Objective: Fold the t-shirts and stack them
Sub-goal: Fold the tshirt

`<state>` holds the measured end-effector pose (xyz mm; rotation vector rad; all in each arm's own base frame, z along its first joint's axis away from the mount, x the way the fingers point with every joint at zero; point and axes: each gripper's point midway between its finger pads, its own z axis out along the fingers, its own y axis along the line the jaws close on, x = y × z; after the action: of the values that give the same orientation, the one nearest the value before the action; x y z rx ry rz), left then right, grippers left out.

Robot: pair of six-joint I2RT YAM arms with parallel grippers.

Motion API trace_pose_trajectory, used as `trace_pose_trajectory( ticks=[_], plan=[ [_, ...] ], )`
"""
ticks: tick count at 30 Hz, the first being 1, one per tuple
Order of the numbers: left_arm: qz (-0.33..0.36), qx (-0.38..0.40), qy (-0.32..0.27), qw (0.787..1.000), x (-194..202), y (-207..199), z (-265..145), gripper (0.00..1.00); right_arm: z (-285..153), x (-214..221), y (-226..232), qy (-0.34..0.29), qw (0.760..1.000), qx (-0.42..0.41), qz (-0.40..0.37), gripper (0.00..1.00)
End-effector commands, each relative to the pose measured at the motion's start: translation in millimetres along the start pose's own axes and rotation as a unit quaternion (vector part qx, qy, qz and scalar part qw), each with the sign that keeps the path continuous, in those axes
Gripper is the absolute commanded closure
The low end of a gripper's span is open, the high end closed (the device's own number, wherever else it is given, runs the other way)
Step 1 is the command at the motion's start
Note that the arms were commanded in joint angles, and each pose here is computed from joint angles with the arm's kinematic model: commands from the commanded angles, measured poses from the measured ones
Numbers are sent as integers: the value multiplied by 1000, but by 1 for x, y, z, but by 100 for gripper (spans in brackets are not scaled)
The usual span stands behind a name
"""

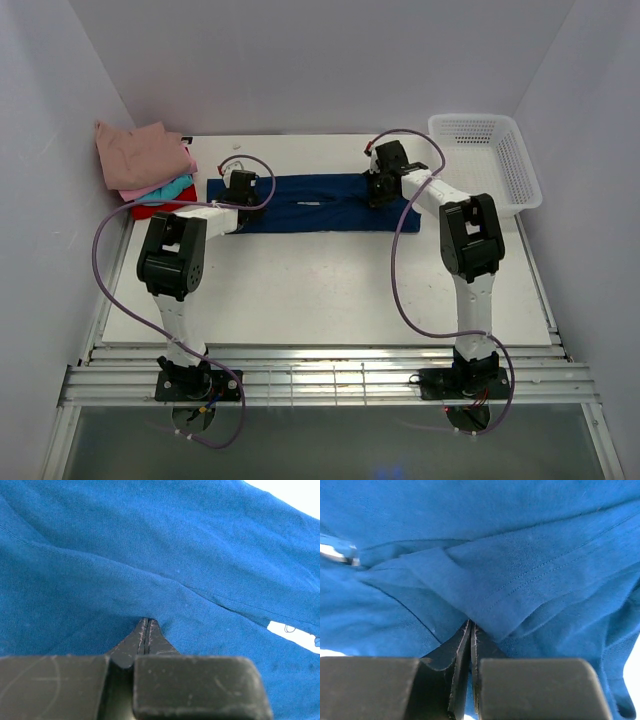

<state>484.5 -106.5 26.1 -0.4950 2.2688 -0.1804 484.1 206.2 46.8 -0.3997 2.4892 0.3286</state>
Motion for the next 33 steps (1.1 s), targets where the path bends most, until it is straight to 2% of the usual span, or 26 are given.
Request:
trace_pose_trajectory(
  ticks=[1,6,11,18,23,24,25,26,27,29,33],
  plan=[
    [7,-25,22,999,20,16,2,100,3,-8,0,1,1000,11,2,92],
    [3,-30,31,999,32,22,-4,100,11,-18,-14,-8,999,52,3,92],
    [-3,-41,38,998,47,30,-15,100,4,-60,-26,-58,994,94,6,92],
    [3,-48,72,996,93,36,-24,100,-5,-111,-30,-125,986,111,3,92],
    [-3,-33,96,995,130,29,-34,100,0,-114,-29,-131,985,111,6,92],
    [0,-28,99,995,140,25,-40,100,8,-93,-32,-114,987,114,9,92],
    [1,-25,101,995,146,22,-43,100,-15,-113,-28,-160,981,111,10,92],
    [2,-24,103,994,151,19,-46,100,-24,-113,-30,-171,978,118,13,92],
    [3,-21,108,994,163,14,-53,100,-22,-94,-33,-159,979,123,15,92],
    [3,-16,116,993,177,8,-60,100,-58,-111,-30,-201,971,128,13,92],
    [14,3,137,990,215,-11,-81,100,-99,-110,-27,-211,968,133,6,92]
  ],
)
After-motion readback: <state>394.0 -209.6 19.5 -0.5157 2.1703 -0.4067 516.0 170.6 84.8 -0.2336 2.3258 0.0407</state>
